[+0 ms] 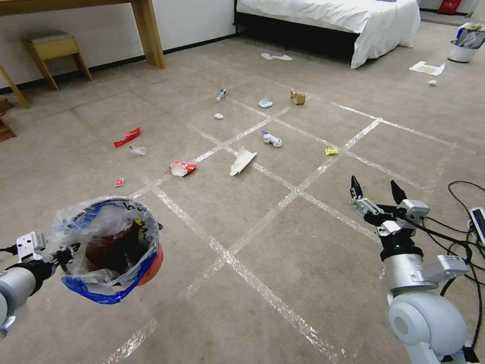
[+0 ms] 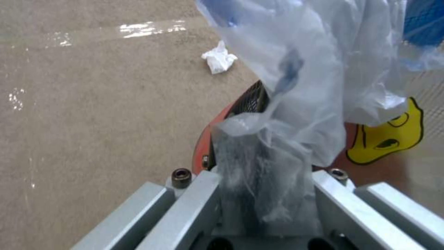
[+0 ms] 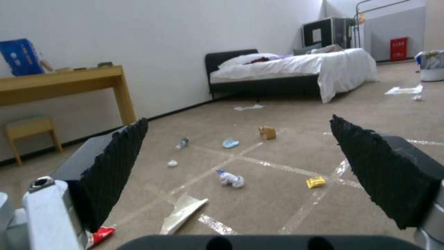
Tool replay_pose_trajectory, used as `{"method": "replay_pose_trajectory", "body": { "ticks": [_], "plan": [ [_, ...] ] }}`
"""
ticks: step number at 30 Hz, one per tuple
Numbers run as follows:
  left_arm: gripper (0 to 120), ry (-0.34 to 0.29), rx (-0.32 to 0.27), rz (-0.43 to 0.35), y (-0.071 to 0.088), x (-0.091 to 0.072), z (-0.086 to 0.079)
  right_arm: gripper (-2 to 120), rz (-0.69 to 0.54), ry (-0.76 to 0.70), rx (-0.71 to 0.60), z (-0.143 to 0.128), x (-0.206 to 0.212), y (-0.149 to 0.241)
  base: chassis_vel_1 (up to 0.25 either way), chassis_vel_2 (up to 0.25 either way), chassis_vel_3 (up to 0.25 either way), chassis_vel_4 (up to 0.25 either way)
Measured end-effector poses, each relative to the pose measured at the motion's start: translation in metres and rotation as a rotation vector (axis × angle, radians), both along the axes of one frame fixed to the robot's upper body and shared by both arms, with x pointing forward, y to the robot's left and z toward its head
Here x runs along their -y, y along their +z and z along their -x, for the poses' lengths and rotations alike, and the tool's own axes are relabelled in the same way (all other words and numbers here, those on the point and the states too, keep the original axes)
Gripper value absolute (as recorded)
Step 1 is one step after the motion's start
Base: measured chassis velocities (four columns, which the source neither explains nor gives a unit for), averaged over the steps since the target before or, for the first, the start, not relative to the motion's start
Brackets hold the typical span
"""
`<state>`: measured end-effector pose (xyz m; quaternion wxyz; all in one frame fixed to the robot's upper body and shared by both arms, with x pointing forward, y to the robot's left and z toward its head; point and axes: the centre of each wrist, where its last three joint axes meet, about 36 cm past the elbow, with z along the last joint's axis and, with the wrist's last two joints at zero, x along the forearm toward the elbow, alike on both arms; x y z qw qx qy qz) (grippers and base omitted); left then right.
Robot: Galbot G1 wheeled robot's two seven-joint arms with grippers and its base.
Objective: Pick up the trash bin and place the garbage on the floor into it.
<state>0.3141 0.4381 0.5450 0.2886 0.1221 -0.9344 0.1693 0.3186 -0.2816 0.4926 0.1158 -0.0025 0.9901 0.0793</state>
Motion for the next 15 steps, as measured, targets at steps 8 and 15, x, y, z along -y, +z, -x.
{"method": "replay_pose_trajectory", "body": {
  "ticks": [8, 15],
  "plan": [
    [0, 0.045, -0.011, -0.003, -0.006, -0.019, -0.005, 100, -0.004, -0.002, 0.0, 0.002, -0.001, 0.0, -0.139, 0.128, 0.137, -0.119],
    [0, 0.084, -0.01, -0.005, -0.007, -0.035, -0.009, 100, -0.006, -0.008, 0.002, 0.003, -0.001, 0.001, -0.12, 0.117, 0.117, -0.12]
  ]
}}
